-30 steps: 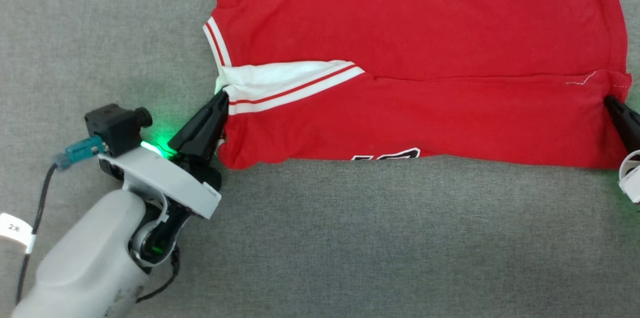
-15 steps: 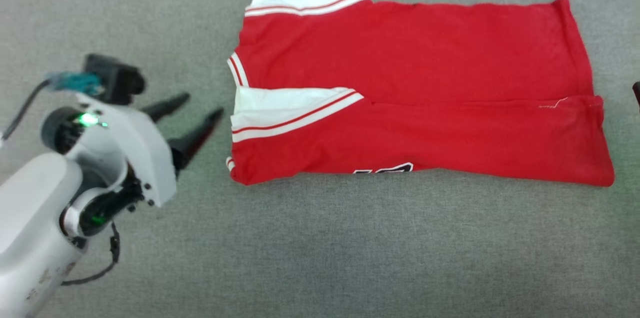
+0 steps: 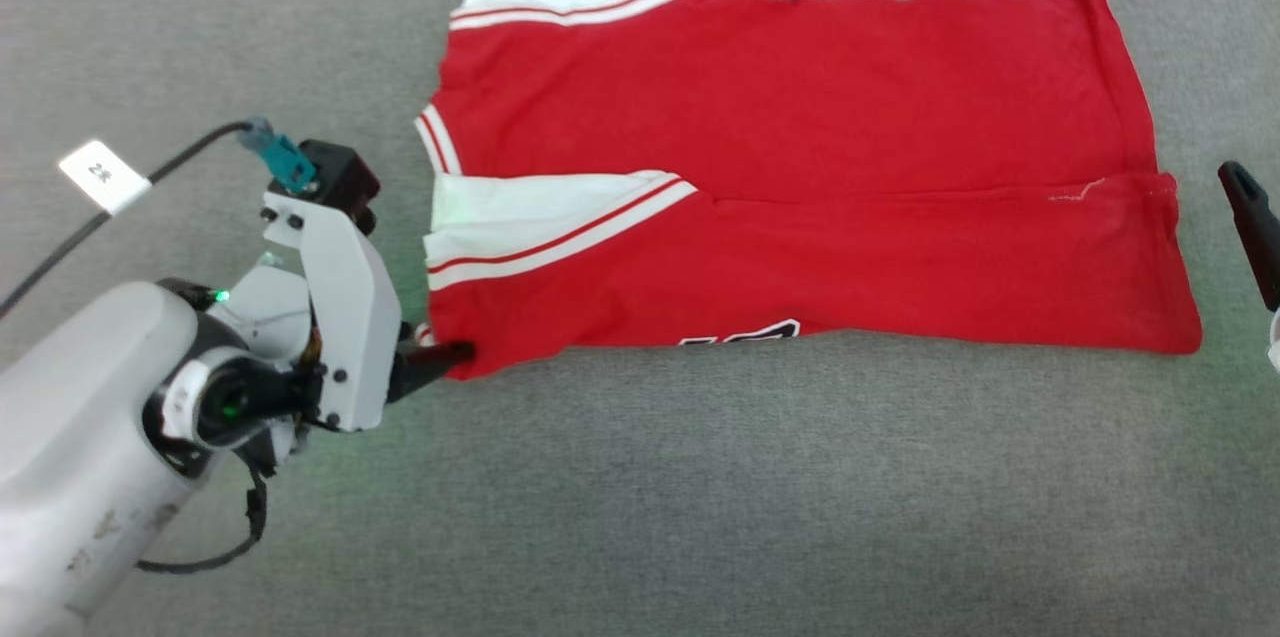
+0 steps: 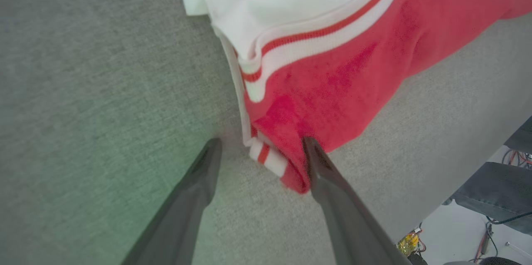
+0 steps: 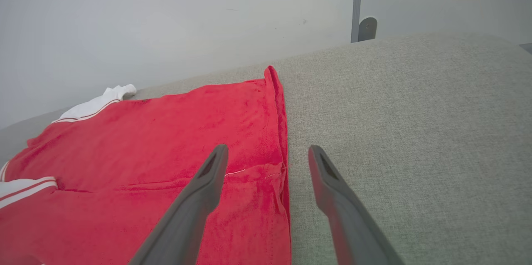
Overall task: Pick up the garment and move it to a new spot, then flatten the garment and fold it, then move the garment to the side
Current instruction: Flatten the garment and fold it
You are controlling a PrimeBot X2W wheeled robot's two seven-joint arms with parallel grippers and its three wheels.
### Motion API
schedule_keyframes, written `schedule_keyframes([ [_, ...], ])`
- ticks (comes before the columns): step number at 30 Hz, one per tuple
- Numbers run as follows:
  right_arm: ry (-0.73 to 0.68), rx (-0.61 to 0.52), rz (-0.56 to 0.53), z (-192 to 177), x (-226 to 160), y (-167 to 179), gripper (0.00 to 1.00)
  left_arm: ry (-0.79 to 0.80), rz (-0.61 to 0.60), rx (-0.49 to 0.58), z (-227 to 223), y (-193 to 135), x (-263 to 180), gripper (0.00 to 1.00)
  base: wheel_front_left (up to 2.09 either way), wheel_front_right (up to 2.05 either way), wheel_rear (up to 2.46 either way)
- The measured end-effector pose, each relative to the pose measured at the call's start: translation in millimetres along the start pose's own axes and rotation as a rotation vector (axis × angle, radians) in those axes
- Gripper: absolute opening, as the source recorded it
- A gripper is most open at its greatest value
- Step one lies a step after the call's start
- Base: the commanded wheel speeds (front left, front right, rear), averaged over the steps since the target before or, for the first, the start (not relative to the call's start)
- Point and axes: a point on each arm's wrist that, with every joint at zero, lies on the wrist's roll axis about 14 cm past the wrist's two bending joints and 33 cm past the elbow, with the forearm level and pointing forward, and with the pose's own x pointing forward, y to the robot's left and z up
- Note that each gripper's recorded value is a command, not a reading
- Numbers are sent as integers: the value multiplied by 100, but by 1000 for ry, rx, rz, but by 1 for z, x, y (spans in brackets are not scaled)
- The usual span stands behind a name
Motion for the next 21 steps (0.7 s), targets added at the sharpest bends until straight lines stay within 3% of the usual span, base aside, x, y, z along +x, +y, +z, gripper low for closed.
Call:
schedule_keyframes([
  [6,19,-1,-35,-8,-2,-13,100,37,-24,-54,5,7,23,99,0,0,0],
  [9,41,-6,-46,-13,-3,-18,100,51,-45,-50,5,7,32,0,0,0,0],
  [15,158,-128,-13,-23,-7,-15,100,51,-76,-55,6,4,38,0,0,0,0],
  [21,455,-226,38,-56,-15,-7,100,30,-92,-48,7,0,36,0,0,0,0],
])
